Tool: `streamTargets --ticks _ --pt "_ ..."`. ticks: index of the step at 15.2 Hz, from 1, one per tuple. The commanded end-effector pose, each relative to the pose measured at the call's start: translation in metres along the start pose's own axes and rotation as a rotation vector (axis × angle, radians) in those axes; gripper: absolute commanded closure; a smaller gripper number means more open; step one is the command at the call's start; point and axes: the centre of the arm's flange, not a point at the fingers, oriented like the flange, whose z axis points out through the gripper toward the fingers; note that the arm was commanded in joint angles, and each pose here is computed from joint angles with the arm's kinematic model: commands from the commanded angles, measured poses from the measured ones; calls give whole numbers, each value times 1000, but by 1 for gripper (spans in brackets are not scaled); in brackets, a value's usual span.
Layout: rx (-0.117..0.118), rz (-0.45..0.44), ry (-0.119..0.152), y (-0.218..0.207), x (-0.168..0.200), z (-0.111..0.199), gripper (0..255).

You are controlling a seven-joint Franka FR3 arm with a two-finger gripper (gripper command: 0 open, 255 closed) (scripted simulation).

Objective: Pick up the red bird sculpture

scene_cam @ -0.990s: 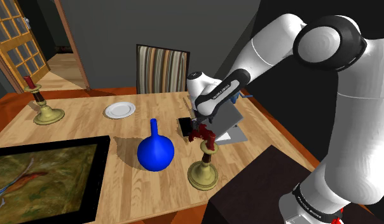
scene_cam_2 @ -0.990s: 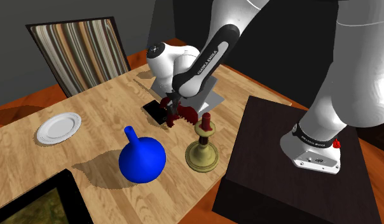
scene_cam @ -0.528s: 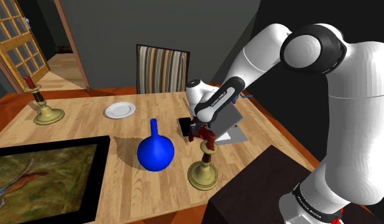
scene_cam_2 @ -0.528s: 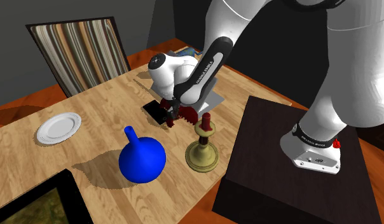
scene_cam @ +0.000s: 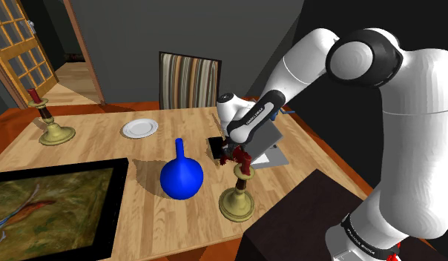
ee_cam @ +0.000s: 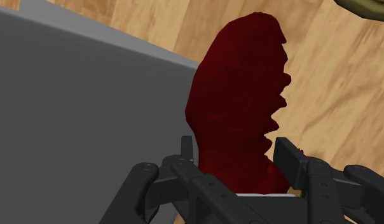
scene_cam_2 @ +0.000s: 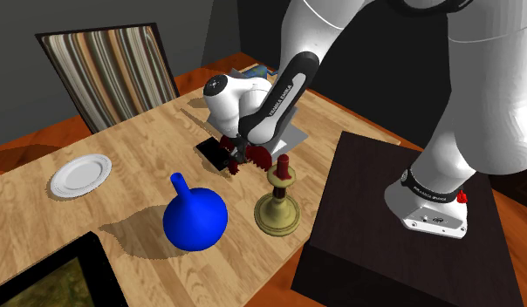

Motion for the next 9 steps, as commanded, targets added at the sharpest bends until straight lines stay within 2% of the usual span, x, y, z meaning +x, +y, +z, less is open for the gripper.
streamTargets --ticks 1,3,9 --pt "0 0 -1 0 0 1 255" --pt "0 0 -1 0 0 1 255" --pt "0 0 -1 8 -3 -29 255"
